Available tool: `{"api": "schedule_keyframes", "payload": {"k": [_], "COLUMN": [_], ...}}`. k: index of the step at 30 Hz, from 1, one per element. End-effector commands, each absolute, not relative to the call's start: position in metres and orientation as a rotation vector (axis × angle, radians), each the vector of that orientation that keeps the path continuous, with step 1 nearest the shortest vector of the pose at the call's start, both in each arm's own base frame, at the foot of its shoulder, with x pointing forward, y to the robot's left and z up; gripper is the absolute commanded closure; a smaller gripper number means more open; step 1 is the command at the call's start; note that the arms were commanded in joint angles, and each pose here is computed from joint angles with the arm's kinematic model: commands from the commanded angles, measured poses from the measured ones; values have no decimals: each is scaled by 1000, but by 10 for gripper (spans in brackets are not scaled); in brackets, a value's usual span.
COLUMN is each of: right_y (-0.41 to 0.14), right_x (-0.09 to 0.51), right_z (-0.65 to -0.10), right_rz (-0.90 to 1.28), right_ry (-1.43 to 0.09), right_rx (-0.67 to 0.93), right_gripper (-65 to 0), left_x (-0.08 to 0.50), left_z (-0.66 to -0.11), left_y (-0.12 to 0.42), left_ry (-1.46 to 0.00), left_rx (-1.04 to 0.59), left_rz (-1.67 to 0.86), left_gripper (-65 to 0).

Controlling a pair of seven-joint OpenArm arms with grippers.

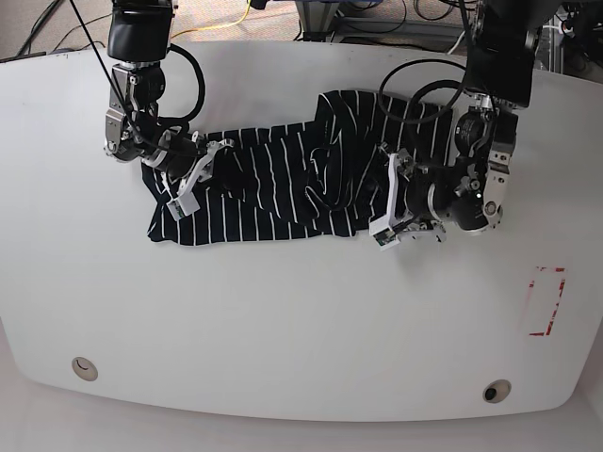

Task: Layout the t-shirt on the table in an organized manner, then fold the t-shirt properly
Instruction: 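Lower the left gripper onto the folded end and press it flat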

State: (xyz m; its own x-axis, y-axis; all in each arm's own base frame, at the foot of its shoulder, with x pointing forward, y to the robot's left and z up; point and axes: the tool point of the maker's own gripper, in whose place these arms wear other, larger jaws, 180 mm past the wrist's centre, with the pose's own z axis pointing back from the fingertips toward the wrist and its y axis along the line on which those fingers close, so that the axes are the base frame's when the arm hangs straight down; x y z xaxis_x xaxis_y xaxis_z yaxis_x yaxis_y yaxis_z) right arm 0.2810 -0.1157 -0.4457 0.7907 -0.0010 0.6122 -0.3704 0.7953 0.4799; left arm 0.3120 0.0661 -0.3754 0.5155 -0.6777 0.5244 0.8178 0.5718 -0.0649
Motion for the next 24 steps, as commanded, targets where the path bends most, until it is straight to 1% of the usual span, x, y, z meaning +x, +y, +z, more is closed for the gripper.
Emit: {"api": "schedule_keyframes", "payload": {"k": [1, 10, 18, 24], "right_y": [-134, -134, -134, -134], "right_x": [245, 245, 245, 245], "right_z": [-482, -482, -482, -482], "right_rz": [264, 264, 263, 263], "right_ry": [-425, -425, -426, -426], "right_rx": [499, 499, 500, 500], "right_gripper": [-13, -13, -13, -13], "left_x": [332, 344, 340, 331], "left_z": [-360, -359, -364, -368], "left_y": [67, 72, 74, 63], "left_ry": [-540, -533, -517, -495], "left_rx": [-315, -306, -308, -316], "left_rz": [-913, -898, -895, -944], "left_gripper": [-319, -318, -318, -312]}}
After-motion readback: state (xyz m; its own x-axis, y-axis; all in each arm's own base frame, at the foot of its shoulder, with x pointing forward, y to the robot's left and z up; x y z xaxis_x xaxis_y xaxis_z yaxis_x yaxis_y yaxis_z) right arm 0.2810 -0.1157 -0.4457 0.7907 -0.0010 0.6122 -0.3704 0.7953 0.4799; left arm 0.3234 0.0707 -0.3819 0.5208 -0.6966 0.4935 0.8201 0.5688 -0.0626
